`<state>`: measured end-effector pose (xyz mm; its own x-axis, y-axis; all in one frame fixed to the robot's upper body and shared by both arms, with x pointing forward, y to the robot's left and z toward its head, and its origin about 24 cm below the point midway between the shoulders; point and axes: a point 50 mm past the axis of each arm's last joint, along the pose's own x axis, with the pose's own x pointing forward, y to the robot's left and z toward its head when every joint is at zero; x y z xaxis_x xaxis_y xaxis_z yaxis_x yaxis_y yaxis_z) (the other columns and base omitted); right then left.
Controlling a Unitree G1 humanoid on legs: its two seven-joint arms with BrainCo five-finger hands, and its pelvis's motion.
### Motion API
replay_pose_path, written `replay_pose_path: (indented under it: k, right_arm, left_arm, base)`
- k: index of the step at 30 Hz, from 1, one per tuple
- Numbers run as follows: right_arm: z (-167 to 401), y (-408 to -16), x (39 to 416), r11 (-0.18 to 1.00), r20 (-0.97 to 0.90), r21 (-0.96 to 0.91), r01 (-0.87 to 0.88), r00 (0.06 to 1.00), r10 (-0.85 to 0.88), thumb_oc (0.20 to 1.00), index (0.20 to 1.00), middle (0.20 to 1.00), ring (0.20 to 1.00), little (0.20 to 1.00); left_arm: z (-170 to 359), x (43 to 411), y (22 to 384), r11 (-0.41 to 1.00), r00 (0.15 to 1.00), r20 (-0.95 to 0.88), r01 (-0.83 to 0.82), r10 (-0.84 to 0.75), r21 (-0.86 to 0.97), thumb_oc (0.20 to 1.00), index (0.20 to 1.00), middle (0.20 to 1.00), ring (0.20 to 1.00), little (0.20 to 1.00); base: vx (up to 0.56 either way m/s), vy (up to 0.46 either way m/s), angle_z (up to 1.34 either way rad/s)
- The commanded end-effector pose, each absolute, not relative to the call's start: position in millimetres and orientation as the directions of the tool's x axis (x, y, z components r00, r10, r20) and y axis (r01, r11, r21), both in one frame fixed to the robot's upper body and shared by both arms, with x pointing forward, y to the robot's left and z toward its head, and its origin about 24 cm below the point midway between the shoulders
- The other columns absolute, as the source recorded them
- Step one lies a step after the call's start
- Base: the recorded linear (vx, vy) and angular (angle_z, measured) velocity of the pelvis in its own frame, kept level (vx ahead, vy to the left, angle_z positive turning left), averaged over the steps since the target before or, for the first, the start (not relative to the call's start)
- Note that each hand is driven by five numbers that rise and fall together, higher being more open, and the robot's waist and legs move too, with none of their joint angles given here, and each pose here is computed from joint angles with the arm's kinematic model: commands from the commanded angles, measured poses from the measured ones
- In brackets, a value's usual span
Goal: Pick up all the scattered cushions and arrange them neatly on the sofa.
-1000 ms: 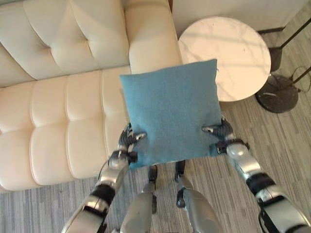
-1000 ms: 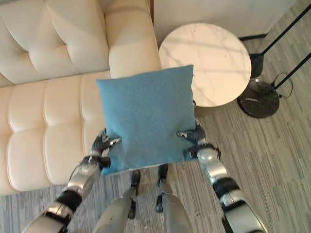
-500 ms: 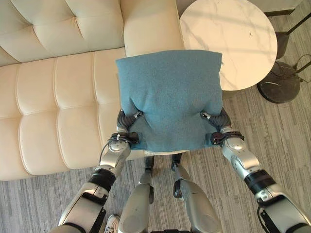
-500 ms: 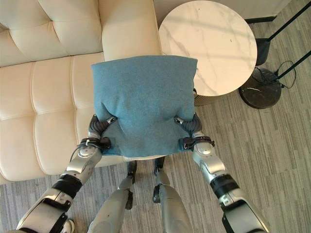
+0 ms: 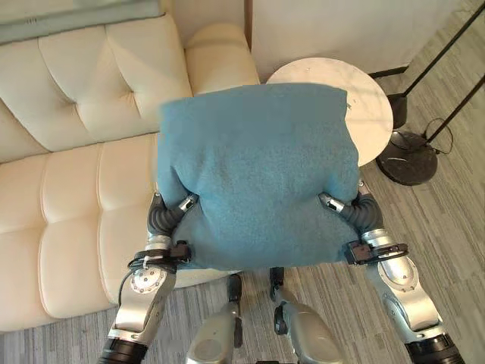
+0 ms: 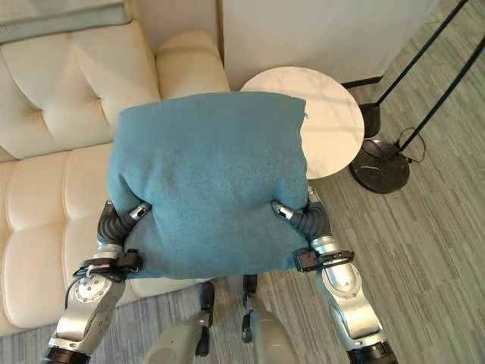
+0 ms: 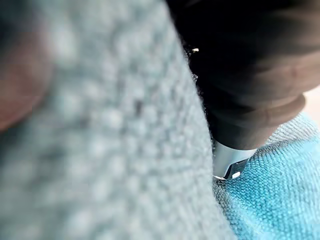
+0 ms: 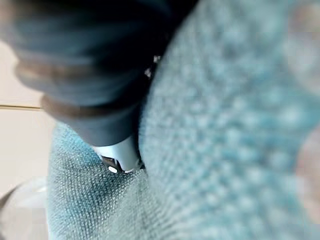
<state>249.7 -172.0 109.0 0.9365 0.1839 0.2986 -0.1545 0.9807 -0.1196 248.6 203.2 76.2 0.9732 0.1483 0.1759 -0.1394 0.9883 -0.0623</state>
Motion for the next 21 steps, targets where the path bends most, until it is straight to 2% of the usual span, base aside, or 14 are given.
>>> replay_pose_path:
  k: [1,5,12,17,21]
  right_arm:
    - [141.1,-148.6,235.8,0.964,0.512,-0.125,-0.233,0.818,0.264,0.200,0.200,0.200,0.200,0.200]
    - [129.9,-157.4,237.8,0.978,0.470,-0.104,-0.181,0.857,0.209,0.200,0.200,0.200,0.200,0.200]
    - [138.4,-160.5,246.2,0.971,0.482,-0.186,-0.148,0.848,0.221,0.200,0.200,0.200,0.200,0.200]
    - [140.9,-155.4,240.9,0.959,0.489,-0.197,-0.205,0.827,0.277,0.200,0.200,0.200,0.200,0.200]
    - [134.1,-161.7,238.6,0.961,0.460,-0.199,-0.192,0.847,0.265,0.200,0.200,0.200,0.200,0.200]
  left_arm:
    - [102.5,243.9,186.7,1.000,0.935,0.353,-0.015,0.018,-0.012,0.200,0.200,0.200,0.200,0.200]
    - [96.2,240.2,183.2,1.000,0.947,0.322,0.018,-0.013,-0.013,0.200,0.200,0.200,0.200,0.200]
    - [100.8,241.2,177.6,0.998,0.938,0.345,0.045,-0.028,-0.042,0.200,0.200,0.200,0.200,0.200]
    - [104.1,240.6,174.0,0.995,0.929,0.367,0.074,-0.042,-0.073,0.200,0.200,0.200,0.200,0.200]
    - [102.3,243.4,167.3,0.990,0.932,0.357,0.107,-0.067,-0.093,0.200,0.200,0.200,0.200,0.200]
  base:
    - [-0.28,-0.117,0.34]
    - [-0.26,-0.161,0.55]
    - [-0.42,-0.038,0.71]
    - [-0.18,0.028,0.50]
    - [-0.13,0.091,0.79]
